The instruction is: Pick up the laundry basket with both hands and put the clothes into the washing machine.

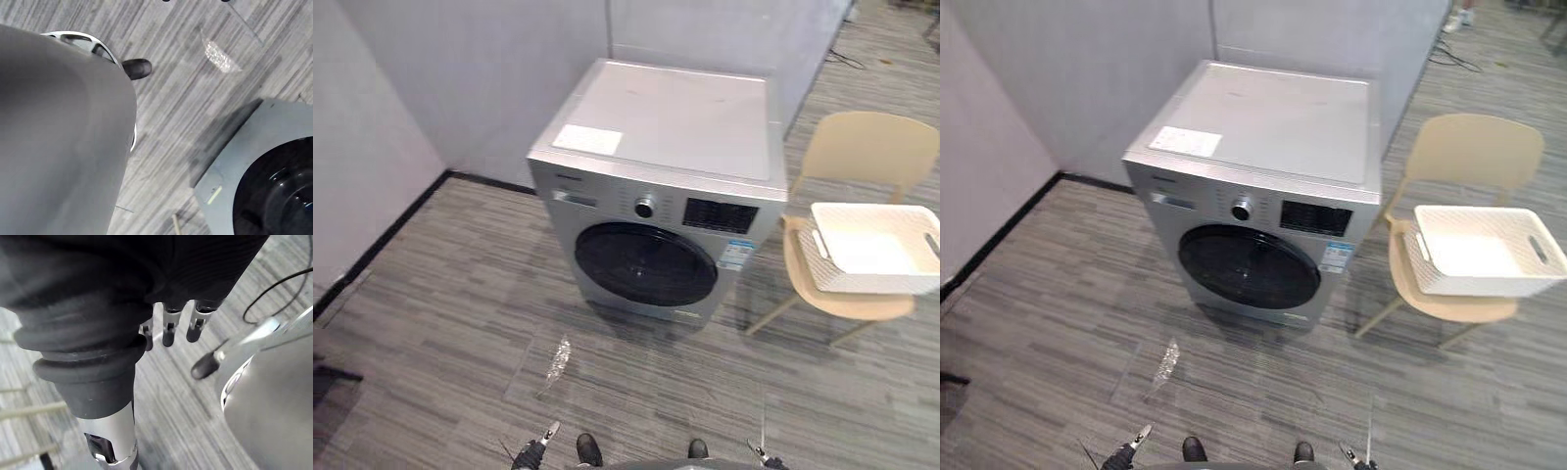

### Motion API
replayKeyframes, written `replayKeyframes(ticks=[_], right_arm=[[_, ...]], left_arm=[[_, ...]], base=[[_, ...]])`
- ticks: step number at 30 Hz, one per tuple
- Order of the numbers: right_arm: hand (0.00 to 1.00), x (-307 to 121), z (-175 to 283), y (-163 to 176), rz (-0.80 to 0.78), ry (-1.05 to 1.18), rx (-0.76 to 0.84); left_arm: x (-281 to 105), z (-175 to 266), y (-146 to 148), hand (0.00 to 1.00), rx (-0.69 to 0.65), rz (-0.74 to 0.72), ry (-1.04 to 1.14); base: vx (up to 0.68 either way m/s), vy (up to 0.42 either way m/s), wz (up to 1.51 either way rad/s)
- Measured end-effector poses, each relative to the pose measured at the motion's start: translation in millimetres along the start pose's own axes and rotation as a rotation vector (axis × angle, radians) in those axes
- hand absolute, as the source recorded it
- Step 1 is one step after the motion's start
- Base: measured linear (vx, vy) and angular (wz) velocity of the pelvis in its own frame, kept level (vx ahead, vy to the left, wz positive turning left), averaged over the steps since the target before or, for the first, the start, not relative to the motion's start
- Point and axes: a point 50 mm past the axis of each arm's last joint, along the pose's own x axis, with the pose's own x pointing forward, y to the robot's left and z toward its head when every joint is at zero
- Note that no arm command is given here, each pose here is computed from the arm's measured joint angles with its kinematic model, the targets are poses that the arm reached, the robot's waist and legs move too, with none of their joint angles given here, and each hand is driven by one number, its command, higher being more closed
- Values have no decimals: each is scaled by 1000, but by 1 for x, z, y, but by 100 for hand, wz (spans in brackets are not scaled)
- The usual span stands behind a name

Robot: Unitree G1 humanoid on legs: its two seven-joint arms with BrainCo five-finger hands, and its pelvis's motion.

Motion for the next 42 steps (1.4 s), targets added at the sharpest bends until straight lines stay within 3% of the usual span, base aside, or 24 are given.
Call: replayKeyframes(ticks=[7,14,18,29,34,38,42], right_arm=[[0,7,21,21,56,-26,-126],[0,4,15,21,71,-14,-171],[0,1,6,50,162,-29,-158],[0,1,6,45,134,-22,-183],[0,3,20,65,178,-61,-166],[0,4,19,62,160,-49,-145],[0,7,33,41,86,-76,-116]], left_arm=[[-1,-5,6,0,-164,21,14],[2,33,-32,0,95,-131,-110],[3,51,-37,0,75,-136,-167],[0,40,-56,0,-28,-138,-135],[-2,27,-68,0,-75,-159,-92],[-1,42,-65,0,-54,-157,-146],[-3,40,-71,0,63,-170,-153]], base=[[29,83,49],[225,183,108],[272,82,83],[461,-142,70],[426,-209,20],[199,-89,77],[0,53,127]])
